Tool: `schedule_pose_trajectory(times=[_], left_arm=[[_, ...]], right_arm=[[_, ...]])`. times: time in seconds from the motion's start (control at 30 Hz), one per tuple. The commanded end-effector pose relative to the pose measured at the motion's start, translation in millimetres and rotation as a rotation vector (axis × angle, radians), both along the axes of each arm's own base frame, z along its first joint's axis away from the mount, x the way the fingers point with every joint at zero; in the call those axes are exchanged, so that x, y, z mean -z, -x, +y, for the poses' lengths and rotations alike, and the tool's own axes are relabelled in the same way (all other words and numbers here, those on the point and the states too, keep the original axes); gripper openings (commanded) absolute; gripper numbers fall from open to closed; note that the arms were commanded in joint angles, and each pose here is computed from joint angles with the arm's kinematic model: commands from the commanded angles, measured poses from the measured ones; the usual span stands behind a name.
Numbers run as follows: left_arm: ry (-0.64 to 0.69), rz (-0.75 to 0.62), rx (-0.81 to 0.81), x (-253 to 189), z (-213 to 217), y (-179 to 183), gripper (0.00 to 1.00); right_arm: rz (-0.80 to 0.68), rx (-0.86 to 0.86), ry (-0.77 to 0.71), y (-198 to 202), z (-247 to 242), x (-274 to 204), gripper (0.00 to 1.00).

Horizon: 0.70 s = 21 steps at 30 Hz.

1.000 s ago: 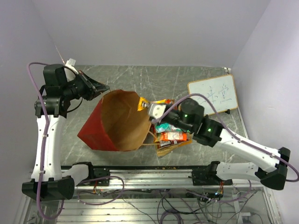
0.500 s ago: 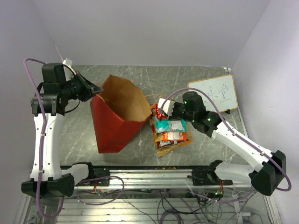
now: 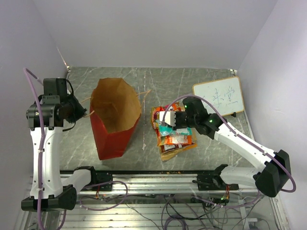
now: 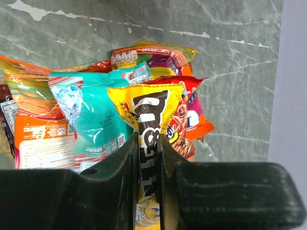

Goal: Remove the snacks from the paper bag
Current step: Adjust the paper bag at the center of the board.

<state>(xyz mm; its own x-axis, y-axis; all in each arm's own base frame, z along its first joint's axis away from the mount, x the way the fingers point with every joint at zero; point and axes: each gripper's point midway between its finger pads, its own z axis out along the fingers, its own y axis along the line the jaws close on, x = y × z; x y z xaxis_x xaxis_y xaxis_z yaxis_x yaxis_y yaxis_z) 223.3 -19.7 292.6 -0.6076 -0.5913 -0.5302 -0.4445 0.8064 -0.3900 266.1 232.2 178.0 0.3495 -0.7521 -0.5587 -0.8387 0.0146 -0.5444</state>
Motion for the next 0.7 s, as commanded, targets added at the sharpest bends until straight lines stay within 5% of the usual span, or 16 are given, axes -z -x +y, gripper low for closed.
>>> schedule_pose_trajectory(times=[0.0, 0.27, 0.67], left_arm=[[-0.188, 0.043, -0.114, -6, 40, 16, 0.07], [-0.226, 0.089, -0.161, 1, 50, 17, 0.08], [-0.34, 0.202, -0.358, 30, 81, 65, 0.08]], right_arm=[[0.022, -0.057, 0.004, 8, 3, 5, 0.0], [0.056, -0.065, 0.02, 3, 10, 22, 0.0], [0.074, -0.041, 0.047, 5, 2, 34, 0.0]])
